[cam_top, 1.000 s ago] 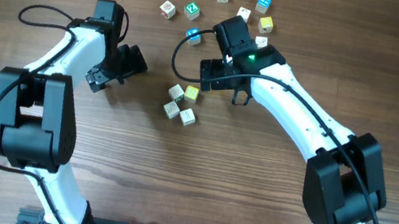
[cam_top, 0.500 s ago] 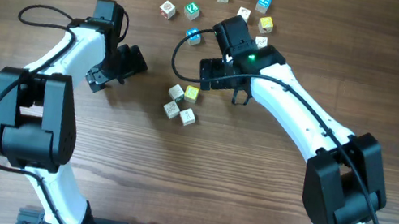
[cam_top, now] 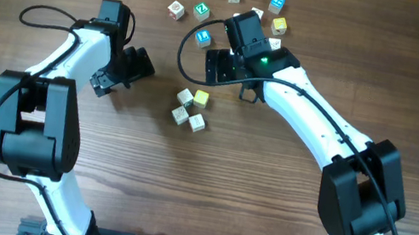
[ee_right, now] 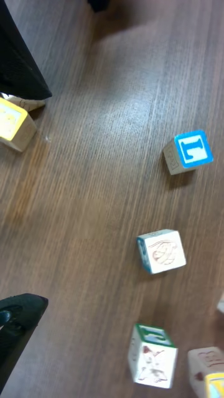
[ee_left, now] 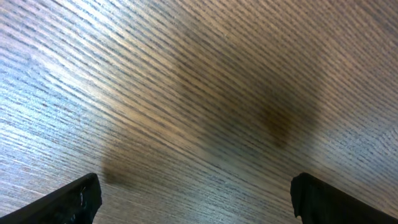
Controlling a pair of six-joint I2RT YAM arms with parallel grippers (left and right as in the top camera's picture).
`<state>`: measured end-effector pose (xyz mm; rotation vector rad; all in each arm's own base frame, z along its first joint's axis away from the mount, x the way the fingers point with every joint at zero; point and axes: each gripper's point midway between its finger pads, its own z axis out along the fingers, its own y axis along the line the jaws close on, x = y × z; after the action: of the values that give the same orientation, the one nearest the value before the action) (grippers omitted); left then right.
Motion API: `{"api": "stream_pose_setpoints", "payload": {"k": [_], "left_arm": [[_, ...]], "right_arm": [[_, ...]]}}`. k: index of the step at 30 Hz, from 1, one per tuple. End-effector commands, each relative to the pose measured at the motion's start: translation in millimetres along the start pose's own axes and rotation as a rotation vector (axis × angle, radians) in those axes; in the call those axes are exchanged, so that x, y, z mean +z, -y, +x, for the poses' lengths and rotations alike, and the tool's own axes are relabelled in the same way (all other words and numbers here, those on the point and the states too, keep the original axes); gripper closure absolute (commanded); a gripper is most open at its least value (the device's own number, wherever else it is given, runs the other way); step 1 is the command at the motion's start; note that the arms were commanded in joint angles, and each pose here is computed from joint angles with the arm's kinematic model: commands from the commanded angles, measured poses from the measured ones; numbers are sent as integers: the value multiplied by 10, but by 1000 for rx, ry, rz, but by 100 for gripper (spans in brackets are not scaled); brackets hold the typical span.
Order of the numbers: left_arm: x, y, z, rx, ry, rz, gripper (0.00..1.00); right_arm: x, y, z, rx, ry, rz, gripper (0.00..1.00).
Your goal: Form a circle
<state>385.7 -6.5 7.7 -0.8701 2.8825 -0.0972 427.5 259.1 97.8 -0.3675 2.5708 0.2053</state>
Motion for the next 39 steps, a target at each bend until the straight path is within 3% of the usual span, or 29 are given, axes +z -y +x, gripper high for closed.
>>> {"api": "stream_pose_setpoints", "payload": {"k": [1, 3, 6, 10, 15, 17, 24, 32, 39], "left_arm": [[51, -43, 13, -9, -6, -17, 0], [50, -42, 11, -9, -6, -17, 0], [51, -43, 13, -9, -6, -17, 0], [51, -43, 13, -9, -6, -17, 0], [51, -43, 13, -9, -6, -17, 0], [50, -42, 11, -9, -6, -17, 0], [51, -43, 13, -9, -6, -17, 0], [50, -42, 11, -9, -6, -17, 0], [51, -43, 13, -9, -6, -17, 0]], "right_arm": [[-339, 120, -437, -66, 134, 95, 5], [-802, 195, -910, -46, 275, 160, 16], [-1484, 111, -1568, -118, 484, 158, 0], [-1707, 147, -1865, -155, 595, 173, 0], [-1100, 494, -1569, -152, 389, 135, 1], [-778, 579, -1457, -146, 318, 99, 13], [-65, 557, -1200, -186, 200, 57, 36], [866, 347, -628, -220, 25, -102, 39], [1141, 361, -348, -215, -52, -114, 49]]}}
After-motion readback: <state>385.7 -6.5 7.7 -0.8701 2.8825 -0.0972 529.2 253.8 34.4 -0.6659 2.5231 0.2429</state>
